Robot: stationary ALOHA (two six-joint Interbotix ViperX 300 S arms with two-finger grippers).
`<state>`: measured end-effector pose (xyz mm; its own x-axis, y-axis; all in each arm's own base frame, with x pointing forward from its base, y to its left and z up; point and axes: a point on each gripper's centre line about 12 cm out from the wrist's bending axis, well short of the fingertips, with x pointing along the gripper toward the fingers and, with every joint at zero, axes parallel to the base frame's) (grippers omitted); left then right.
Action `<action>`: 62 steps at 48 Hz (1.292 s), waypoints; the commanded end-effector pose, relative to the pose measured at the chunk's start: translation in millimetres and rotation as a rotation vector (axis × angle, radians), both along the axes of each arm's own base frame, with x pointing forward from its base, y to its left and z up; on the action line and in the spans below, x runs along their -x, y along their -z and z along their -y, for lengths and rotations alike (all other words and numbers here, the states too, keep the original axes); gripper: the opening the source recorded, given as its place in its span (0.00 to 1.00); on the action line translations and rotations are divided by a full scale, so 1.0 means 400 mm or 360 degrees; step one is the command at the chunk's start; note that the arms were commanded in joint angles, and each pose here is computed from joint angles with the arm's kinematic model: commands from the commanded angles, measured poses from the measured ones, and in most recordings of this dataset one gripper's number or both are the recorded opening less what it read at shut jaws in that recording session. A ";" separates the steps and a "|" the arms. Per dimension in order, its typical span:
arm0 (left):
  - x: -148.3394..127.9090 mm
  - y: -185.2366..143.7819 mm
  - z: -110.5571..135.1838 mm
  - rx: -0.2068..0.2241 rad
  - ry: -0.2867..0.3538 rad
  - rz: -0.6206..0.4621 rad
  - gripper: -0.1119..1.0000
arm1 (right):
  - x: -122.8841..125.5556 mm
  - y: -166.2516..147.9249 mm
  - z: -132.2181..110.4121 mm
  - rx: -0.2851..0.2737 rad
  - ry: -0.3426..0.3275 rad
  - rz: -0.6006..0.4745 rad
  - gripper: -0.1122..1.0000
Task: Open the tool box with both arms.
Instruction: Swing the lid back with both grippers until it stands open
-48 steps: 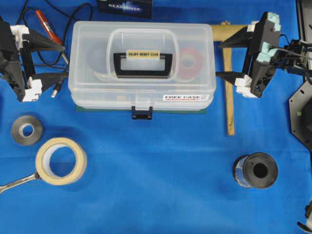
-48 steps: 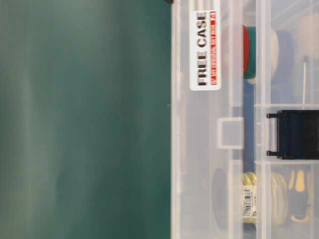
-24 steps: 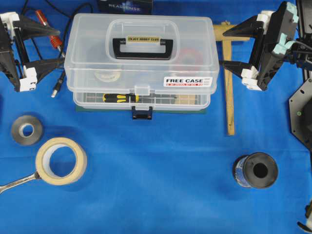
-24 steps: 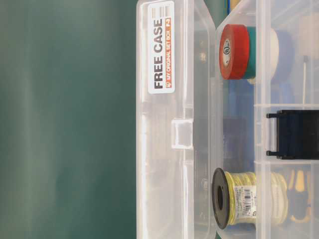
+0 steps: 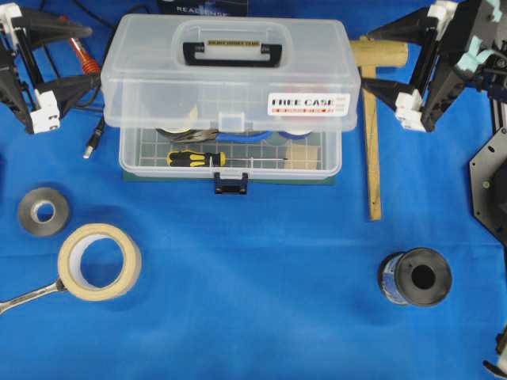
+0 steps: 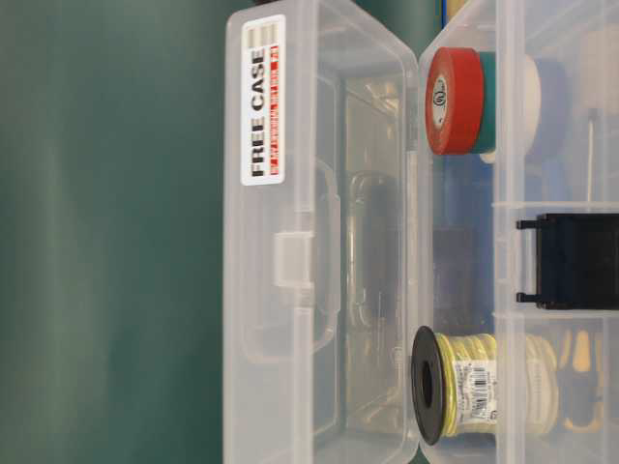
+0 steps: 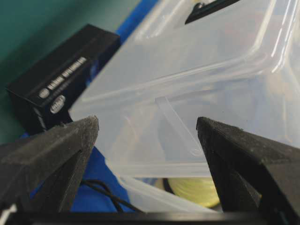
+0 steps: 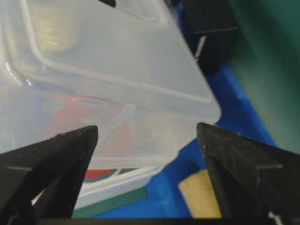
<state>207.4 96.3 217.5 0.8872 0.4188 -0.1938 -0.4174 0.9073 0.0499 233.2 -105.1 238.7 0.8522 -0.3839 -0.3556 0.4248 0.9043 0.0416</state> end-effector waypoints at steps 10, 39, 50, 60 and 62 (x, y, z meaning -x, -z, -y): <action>-0.020 -0.049 -0.039 -0.0053 -0.0071 0.0102 0.93 | -0.020 -0.066 0.035 0.0074 0.0059 0.0178 0.88; -0.026 -0.033 -0.112 -0.0057 -0.0220 0.0032 0.93 | -0.026 -0.045 0.112 0.0055 0.0208 0.0118 0.88; -0.035 -0.023 -0.145 -0.0051 -0.0269 -0.0013 0.93 | -0.025 -0.039 0.138 0.0047 0.0257 0.0100 0.88; -0.040 -0.020 -0.174 -0.0064 -0.0313 -0.0045 0.93 | -0.020 -0.037 0.157 0.0045 0.0296 0.0093 0.88; -0.040 -0.019 -0.180 -0.0064 -0.0322 -0.0050 0.93 | -0.019 -0.035 0.161 0.0045 0.0305 0.0087 0.88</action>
